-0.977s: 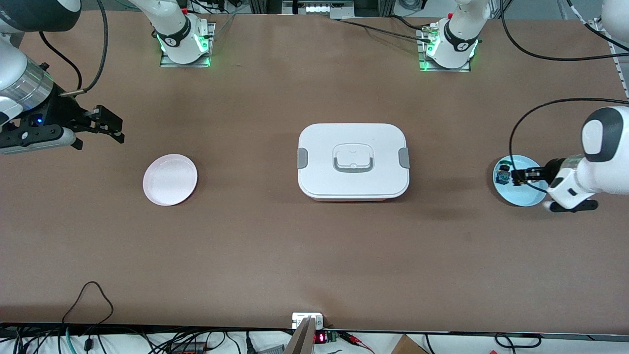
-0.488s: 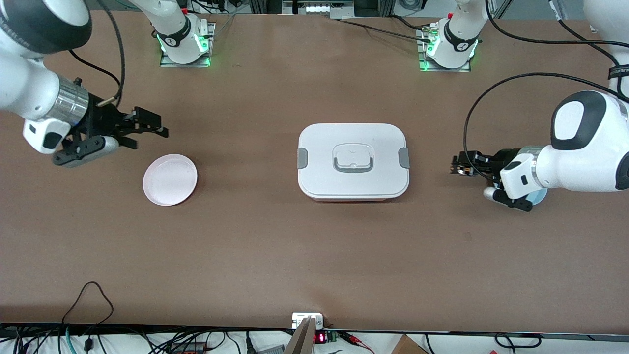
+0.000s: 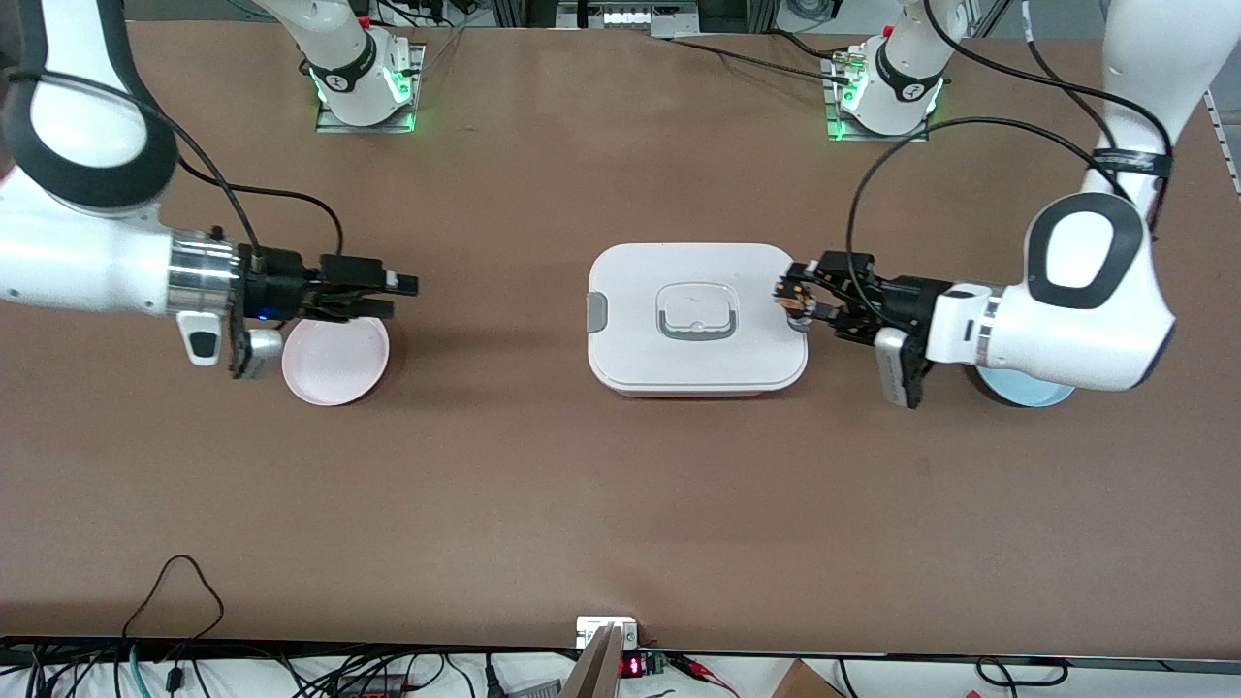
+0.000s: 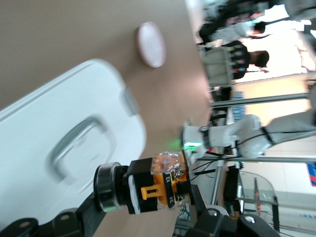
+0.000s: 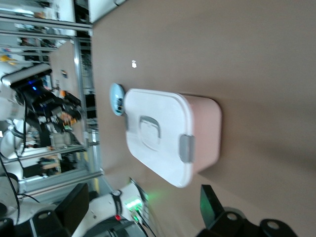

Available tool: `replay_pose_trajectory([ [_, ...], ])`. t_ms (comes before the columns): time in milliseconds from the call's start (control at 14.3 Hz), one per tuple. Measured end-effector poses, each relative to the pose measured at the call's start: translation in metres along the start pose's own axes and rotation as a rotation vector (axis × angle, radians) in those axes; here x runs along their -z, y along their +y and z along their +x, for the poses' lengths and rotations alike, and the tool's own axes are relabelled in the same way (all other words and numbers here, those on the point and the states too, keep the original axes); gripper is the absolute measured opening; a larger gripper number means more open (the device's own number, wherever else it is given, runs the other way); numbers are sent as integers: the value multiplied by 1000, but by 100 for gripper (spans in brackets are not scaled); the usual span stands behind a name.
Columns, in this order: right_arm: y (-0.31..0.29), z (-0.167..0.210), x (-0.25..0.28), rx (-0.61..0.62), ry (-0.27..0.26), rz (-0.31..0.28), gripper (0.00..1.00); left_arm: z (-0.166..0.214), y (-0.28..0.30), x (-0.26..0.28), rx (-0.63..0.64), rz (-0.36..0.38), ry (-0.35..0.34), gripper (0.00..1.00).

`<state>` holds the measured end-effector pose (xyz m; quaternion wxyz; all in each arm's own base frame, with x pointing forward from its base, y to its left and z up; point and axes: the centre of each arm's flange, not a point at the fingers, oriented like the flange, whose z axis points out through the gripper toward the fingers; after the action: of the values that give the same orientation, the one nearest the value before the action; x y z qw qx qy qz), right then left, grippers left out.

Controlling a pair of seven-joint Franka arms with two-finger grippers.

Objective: Transfer orange switch to right arm and place
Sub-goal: 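Lift the orange switch with the left gripper while the right gripper approaches, then grasp the orange switch with the right gripper beside the left gripper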

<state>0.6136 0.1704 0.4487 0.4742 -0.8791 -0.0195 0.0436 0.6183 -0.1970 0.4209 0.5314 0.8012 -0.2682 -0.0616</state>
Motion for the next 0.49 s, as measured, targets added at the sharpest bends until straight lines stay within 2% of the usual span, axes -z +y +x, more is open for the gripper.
replay_pose_trajectory([
  [140,-8,-1,-30,-17,12,56,100,20,23,-41,-128,-86,50,72],
  [349,-12,-4,-46,-90,7,91,100,39,34,-104,-343,-236,154,72],
  [488,-13,-4,-47,-185,9,128,100,43,15,-129,-469,-270,223,72],
])
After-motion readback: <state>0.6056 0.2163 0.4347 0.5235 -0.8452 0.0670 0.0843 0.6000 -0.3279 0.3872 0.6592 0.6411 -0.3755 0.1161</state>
